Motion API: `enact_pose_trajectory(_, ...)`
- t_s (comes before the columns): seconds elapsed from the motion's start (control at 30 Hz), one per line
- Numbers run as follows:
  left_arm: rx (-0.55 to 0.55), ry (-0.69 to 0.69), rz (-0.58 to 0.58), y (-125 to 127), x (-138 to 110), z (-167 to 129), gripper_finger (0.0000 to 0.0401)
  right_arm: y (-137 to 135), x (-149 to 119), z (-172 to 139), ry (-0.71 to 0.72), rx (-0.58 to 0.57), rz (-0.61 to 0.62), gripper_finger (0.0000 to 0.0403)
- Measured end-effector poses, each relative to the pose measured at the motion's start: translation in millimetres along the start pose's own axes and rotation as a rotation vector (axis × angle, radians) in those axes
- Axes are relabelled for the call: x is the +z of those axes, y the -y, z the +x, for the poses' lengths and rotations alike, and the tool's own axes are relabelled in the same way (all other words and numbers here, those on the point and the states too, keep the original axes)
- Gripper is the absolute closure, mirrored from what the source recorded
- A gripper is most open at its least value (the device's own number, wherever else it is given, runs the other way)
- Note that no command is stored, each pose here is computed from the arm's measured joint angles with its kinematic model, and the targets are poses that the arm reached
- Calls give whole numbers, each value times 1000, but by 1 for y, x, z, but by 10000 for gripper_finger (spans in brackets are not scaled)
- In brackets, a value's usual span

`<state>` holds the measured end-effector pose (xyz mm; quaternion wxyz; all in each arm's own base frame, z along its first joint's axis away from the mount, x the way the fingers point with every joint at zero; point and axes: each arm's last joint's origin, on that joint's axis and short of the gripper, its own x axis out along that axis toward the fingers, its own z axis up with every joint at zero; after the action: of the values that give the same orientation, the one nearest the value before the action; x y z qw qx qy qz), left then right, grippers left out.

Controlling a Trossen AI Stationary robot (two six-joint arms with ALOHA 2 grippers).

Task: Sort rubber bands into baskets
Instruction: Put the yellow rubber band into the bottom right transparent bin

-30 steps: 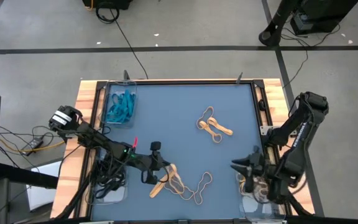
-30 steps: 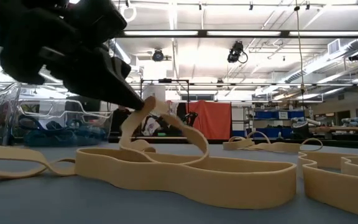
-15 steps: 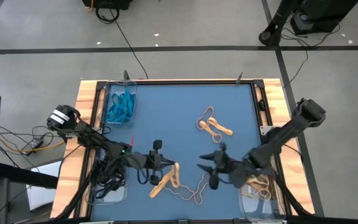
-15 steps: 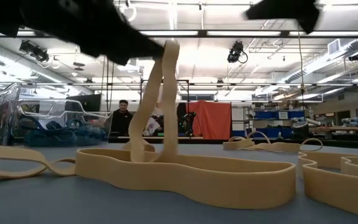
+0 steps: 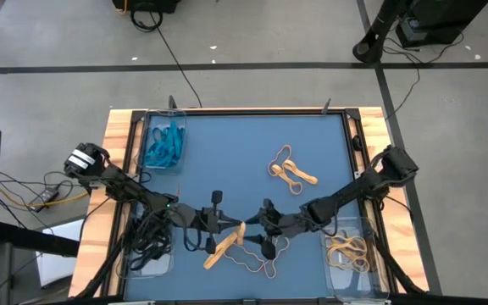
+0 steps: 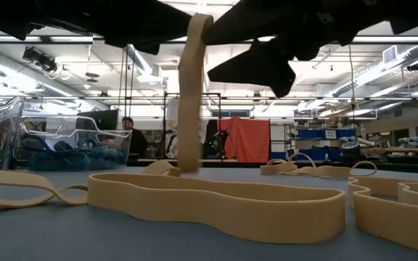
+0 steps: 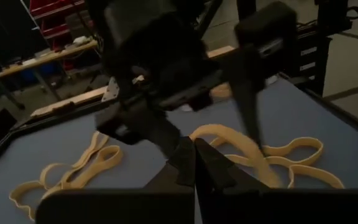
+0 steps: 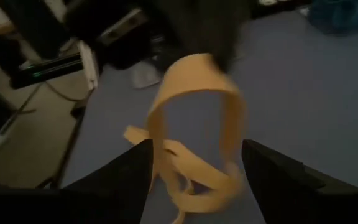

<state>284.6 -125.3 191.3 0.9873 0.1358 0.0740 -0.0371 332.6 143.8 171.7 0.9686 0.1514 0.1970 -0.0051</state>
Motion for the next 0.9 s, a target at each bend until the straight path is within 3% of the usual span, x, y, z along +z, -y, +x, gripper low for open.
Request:
enact_pose_trajectory(0.13, 26, 2, -6, -7, -1, 3, 401, 1, -1, 4, 9, 22, -39, 151)
enact_pose_trajectory(0.37, 40, -3, -16, -12, -2, 4, 401, 3, 1, 4, 37, -35, -67, 180)
enact_pose_trajectory(0.53, 20, 2, -70, -7, -1, 2, 401, 3, 1, 4, 40, -40, -63, 251)
enact_pose_trajectory(0.73, -6, 0, -112, 3, 0, -1, 401, 2, 0, 4, 19, 6, -45, 374)
enact_pose_trajectory(0.9, 21, -60, -123, 10, -4, -4, 400, 1, 1, 4, 22, 18, -11, 391)
